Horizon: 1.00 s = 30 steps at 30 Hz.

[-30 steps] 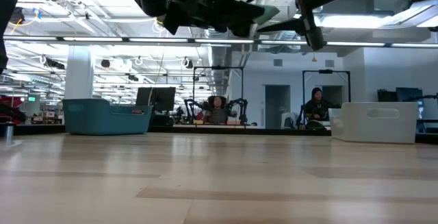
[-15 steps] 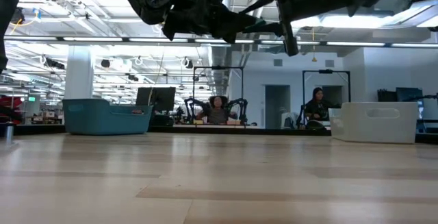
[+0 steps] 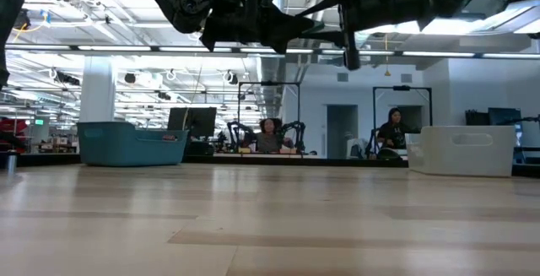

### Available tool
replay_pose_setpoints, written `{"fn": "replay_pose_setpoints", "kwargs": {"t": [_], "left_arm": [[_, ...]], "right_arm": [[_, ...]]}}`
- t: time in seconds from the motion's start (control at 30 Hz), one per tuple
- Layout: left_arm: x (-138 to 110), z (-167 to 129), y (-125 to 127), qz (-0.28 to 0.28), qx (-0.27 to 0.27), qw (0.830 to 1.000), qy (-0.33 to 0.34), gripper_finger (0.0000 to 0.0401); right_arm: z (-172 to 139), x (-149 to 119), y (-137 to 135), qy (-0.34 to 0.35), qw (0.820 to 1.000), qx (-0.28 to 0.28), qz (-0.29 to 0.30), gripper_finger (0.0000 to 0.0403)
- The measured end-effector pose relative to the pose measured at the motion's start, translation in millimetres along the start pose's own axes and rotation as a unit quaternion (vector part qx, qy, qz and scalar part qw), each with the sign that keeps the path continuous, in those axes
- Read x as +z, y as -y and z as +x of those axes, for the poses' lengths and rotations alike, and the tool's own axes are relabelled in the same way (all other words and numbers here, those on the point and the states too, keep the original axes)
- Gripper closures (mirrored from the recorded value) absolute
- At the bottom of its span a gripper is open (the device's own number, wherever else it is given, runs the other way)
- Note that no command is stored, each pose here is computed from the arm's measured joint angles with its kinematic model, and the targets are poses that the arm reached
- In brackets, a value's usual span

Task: Sort & place blocks by color
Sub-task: Put the light blue block into the gray bin

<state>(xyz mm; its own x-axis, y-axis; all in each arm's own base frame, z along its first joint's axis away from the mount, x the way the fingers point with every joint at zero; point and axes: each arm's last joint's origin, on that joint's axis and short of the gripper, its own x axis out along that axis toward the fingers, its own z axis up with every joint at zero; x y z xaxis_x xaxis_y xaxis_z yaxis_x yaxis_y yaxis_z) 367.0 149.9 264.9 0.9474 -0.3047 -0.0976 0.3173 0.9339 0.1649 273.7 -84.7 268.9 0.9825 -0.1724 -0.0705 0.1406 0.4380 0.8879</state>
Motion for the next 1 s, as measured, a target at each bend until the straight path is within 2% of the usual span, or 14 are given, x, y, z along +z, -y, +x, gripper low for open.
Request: {"fn": "replay_pose_setpoints", "kwargs": {"t": [0.33,0.47,0.63,0.77,1.0], "left_arm": [[8.4,-0.5,-2.0,-0.011,0.003,0.999,0.041,0.0283],[9.4,1.1,-0.3,-0.008,0.002,0.999,0.044,0.0283],[10.1,2.6,0.6,-0.007,0.014,0.999,0.043,0.0283],[9.8,2.7,0.4,-0.015,0.021,0.999,0.043,0.0284],[18.2,3.4,-3.0,-0.008,0.028,0.998,0.053,0.0284]], "right_arm": [[-1.3,14.9,-6.3,0.048,0.998,0.044,-0.018,0.0157],[-1.8,17.9,-7.3,0.055,0.997,0.056,-0.016,0.016],[-1.5,16.6,-7.3,0.049,0.997,0.056,-0.015,0.0183],[-0.7,11.5,-6.3,0.036,0.998,0.042,-0.012,0.0194],[-0.1,7.6,-7.2,0.016,0.999,0.046,0.007,0.0163]]}}
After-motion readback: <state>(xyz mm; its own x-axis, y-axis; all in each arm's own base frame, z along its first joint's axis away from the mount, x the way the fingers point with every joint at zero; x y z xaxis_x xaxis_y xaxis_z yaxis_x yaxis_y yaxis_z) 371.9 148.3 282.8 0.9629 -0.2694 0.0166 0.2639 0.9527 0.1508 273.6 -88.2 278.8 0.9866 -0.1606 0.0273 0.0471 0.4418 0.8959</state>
